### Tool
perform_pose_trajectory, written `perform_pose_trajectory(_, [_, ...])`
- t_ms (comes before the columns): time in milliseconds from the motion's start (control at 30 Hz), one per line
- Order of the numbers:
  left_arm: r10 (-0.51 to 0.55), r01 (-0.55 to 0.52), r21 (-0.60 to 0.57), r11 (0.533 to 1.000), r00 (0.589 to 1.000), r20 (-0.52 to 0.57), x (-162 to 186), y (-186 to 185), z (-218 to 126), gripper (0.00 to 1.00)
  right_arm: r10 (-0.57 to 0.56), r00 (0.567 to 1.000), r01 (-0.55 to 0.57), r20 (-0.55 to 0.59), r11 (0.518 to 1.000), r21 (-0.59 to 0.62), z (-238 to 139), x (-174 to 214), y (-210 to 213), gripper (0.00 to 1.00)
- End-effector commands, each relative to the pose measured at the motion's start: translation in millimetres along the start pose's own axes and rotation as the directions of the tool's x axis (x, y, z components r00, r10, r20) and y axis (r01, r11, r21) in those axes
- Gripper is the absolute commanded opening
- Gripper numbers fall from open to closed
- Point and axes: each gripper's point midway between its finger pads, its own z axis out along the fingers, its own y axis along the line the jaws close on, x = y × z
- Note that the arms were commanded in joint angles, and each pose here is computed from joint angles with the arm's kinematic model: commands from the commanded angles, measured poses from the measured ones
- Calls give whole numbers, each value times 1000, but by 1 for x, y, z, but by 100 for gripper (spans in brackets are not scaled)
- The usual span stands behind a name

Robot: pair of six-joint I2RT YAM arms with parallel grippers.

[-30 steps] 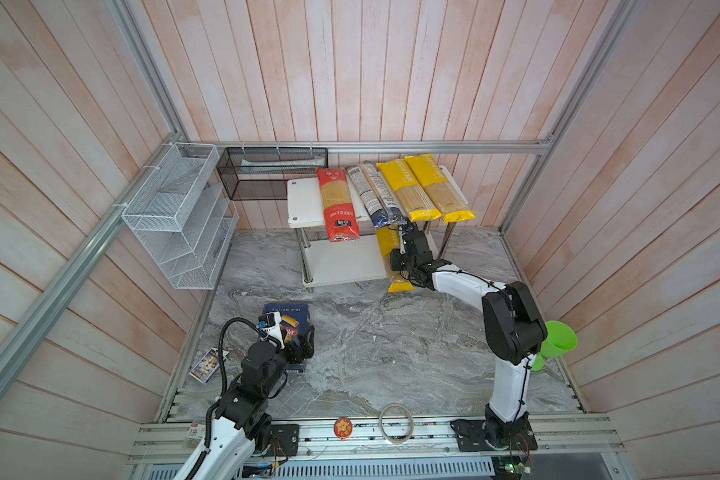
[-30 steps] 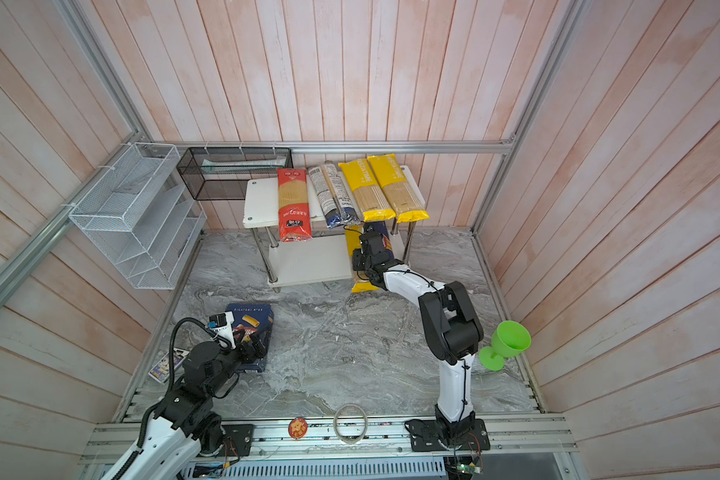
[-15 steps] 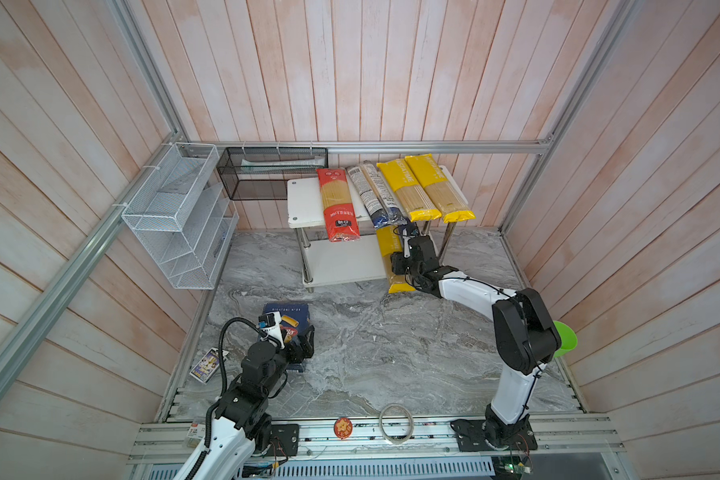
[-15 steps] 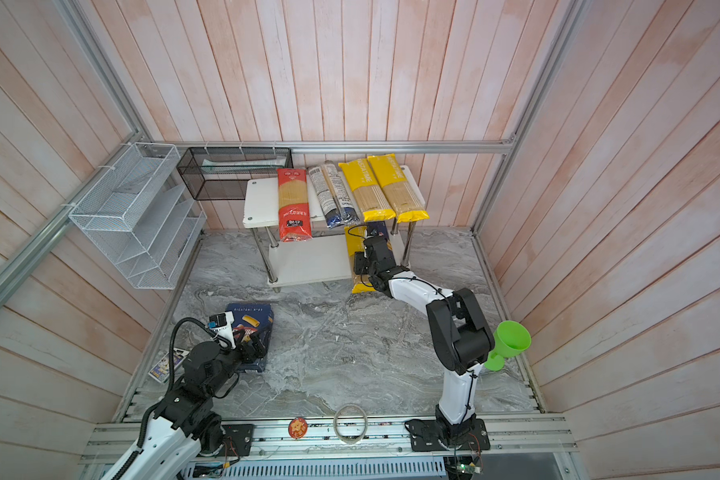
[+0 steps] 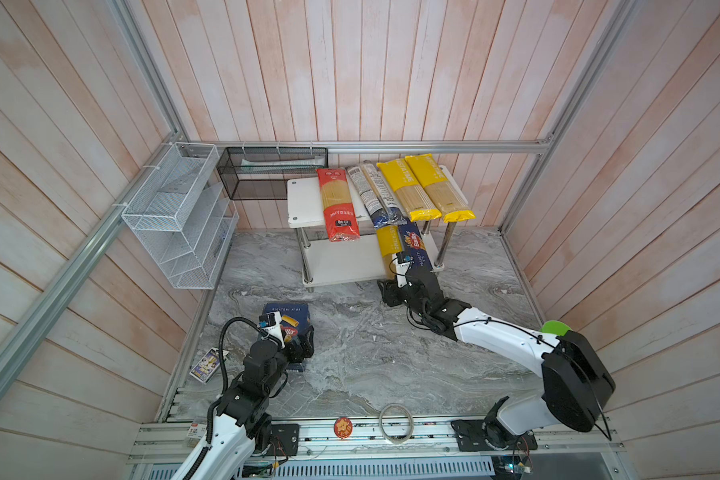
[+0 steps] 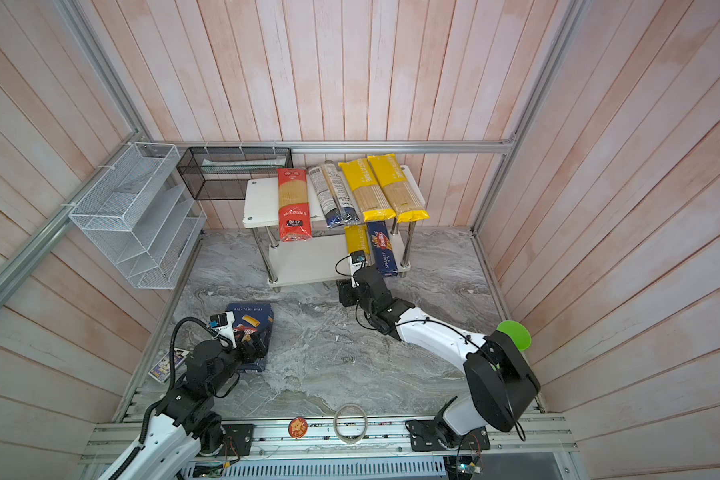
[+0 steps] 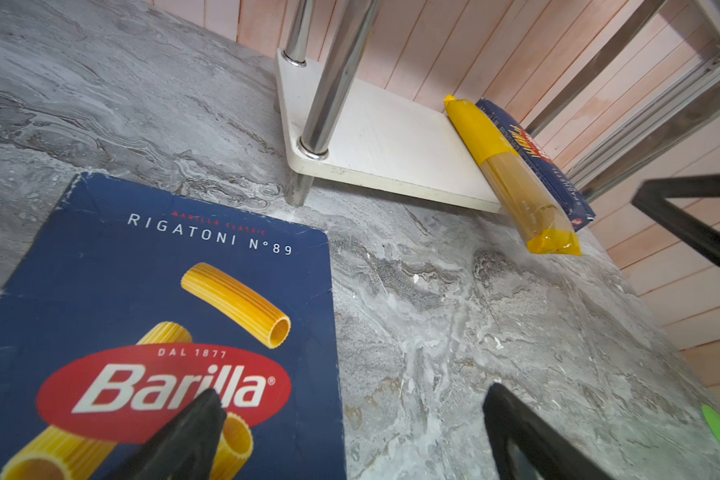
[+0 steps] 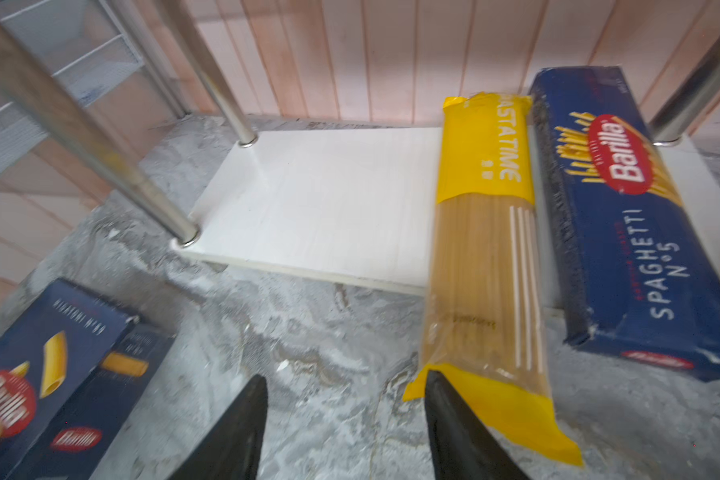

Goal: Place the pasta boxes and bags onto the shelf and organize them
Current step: 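Set the yellow bag upright beside the blue Barilla box and open the right gripper, then withdraw the right gripper while the left gripper grasps the blue Rigatoni box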

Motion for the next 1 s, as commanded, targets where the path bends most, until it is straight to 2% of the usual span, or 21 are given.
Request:
perform_pose_trajectory(0, [-38, 38, -84, 996, 999, -5, -21, 4, -5, 100, -15, 1000, 16, 3, 988, -156, -19, 12, 42, 60])
perform_pose_trajectory(167, [-72, 67, -238, 969, 997, -14, -45, 16, -17, 100, -81, 994, 57, -71, 954, -294, -39, 47, 75, 63])
perform_pose_trajectory(267, [-82, 68, -361, 930, 996, -23, -53, 31, -23, 99, -97, 987, 47, -126, 935, -351, -48, 65, 82, 65])
perform_pose_trajectory(367, [-91, 78, -465, 882, 996, -5, -60, 51, -31, 100, -92, 988, 37, -121, 920, -391, -64, 75, 88, 65])
perform_pose_trajectory(633, [-233, 204, -459, 865, 972, -6, -61, 90, -16, 100, -51, 992, -3, -113, 899, -437, -95, 90, 85, 66])
perform_pose_trajectory(967, [-312, 256, -407, 877, 947, -78, -31, 97, 17, 100, -2, 996, -37, -89, 898, -438, -113, 89, 77, 66])
